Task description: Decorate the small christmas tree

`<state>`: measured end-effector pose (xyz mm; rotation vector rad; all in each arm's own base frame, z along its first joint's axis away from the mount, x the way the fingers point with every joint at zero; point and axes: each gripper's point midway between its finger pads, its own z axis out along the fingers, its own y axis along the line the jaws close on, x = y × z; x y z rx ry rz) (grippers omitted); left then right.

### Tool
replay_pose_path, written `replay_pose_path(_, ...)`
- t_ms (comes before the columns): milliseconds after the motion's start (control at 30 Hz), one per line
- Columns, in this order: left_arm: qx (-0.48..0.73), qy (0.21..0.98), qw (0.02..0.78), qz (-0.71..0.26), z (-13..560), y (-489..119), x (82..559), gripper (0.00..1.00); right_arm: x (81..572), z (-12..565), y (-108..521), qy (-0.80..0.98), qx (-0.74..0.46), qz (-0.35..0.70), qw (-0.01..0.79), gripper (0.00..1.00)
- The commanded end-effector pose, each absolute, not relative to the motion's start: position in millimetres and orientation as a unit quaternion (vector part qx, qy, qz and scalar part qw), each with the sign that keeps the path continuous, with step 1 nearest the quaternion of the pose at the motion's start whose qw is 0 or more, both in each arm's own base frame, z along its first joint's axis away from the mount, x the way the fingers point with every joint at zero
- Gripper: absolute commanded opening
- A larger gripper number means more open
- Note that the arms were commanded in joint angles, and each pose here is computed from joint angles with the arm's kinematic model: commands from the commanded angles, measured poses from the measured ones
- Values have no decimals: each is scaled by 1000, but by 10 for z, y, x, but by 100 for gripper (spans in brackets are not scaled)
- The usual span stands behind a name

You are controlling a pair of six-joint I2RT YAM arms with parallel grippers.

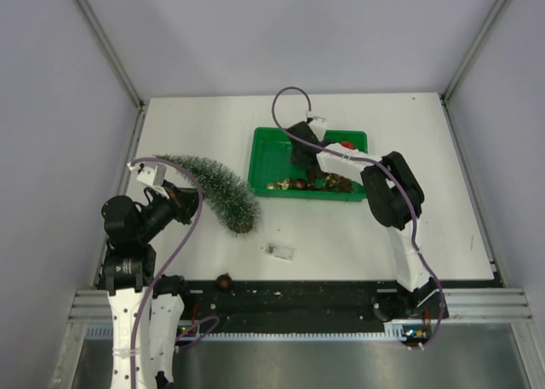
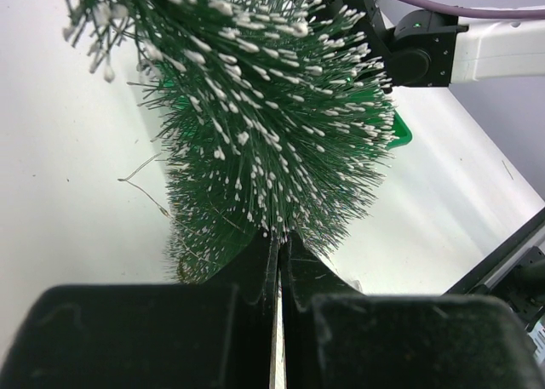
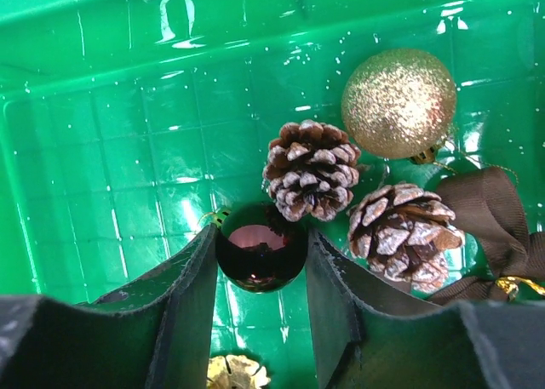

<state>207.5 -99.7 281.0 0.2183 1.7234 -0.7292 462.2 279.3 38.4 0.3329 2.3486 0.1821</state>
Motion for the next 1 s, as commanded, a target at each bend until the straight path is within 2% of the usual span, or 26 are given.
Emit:
replay_pose_path(0,98,732,601,-307,2842,-983,2089,0,4632,954,2799,894,125,109,416,29)
replay_pose_path(233,92,722,612,-309,2941,-977,2104,0,4169,1982,2977,846,82,242,469,23)
replay_pose_path(500,99,718,613,-315,2998,-1005,2084,0,3343,2979,3361,771,-4,405,491,23)
replay_pose_path(667,94,717,608,-328,2994,-1032,2062,0,2899,3395,3642,731,-66,483,478,23)
replay_pose_path(967,97,713,604,-343,2998,-1076,2039,0,2408,3701,4015,702,-148,526,457,23)
